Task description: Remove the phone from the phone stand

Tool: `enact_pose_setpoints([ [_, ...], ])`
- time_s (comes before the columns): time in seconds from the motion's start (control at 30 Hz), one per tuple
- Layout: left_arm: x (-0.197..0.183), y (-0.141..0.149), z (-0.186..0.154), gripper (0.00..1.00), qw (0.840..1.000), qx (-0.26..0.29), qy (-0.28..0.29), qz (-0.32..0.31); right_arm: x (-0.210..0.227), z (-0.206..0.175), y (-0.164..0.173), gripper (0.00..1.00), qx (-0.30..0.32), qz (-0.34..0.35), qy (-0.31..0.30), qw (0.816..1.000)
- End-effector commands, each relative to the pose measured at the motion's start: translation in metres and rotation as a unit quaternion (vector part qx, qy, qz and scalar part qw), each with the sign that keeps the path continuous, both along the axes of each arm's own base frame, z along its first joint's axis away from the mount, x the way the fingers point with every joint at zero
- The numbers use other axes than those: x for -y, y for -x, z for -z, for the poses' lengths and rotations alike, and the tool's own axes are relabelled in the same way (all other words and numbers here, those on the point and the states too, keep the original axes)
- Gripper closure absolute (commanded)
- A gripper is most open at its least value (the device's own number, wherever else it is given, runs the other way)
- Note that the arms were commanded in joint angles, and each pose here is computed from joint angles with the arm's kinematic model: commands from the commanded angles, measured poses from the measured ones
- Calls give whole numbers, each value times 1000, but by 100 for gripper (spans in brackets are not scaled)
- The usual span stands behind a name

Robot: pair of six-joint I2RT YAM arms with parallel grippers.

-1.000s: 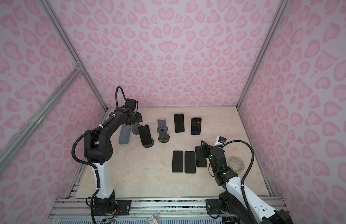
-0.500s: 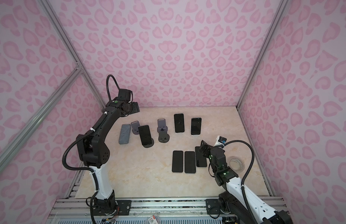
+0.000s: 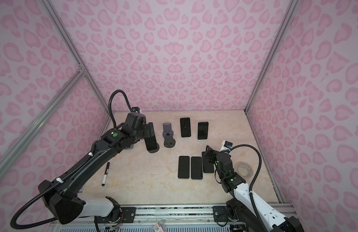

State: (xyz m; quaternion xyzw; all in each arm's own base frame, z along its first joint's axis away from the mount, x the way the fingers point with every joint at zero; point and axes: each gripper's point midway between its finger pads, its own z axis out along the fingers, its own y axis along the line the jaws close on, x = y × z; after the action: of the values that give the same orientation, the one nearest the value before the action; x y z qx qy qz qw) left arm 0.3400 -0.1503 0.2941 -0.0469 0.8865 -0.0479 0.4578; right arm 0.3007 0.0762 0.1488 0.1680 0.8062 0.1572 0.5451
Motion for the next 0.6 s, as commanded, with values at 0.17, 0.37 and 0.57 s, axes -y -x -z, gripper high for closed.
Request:
enact_pose_setpoints([
  [0.17, -2, 12, 68, 2, 997, -67, -9, -24, -11, -2, -5, 2, -3, -21, 18, 1000],
  [0.37, 9, -2, 94, 2, 992, -118, -20, -46, -12, 1, -6, 2, -8, -24, 26, 999],
  [0.57, 5, -17, 106, 2, 987, -124, -43, -87, -16, 0, -7, 2, -8, -32, 31, 999],
])
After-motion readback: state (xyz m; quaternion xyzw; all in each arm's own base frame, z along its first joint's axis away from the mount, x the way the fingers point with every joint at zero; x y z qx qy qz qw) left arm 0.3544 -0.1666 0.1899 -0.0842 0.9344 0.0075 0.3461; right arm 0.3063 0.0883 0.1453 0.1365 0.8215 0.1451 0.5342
